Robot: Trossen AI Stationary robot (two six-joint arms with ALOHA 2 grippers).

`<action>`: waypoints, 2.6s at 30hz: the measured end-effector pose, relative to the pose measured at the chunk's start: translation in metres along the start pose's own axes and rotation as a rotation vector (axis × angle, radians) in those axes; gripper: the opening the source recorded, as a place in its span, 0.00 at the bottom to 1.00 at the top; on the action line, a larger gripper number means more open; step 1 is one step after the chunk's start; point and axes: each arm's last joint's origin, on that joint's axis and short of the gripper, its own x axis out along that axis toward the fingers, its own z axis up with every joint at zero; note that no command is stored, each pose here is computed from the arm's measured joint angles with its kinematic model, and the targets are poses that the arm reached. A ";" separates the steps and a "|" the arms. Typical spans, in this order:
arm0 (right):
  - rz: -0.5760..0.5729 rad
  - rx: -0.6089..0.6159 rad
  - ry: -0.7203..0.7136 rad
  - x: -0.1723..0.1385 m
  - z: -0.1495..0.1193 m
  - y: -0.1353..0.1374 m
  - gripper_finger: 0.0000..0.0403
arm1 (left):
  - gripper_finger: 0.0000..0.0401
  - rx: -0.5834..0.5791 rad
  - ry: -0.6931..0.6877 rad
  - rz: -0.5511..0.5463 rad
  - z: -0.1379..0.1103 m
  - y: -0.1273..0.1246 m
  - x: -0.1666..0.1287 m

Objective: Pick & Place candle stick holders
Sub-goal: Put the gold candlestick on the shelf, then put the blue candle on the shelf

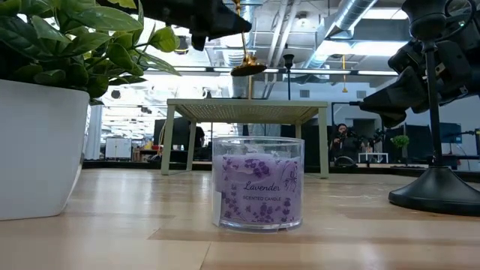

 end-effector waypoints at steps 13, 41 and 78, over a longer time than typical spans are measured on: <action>-0.001 -0.005 0.000 0.000 0.000 0.000 0.19 | 0.04 -0.035 0.054 0.194 0.015 0.057 0.019; -0.004 -0.007 0.004 0.000 0.000 0.000 0.19 | 0.07 -0.041 0.174 0.217 -0.018 0.072 0.069; -0.022 -0.006 0.005 0.000 -0.001 -0.001 0.19 | 0.17 0.147 0.293 0.189 0.031 0.037 0.004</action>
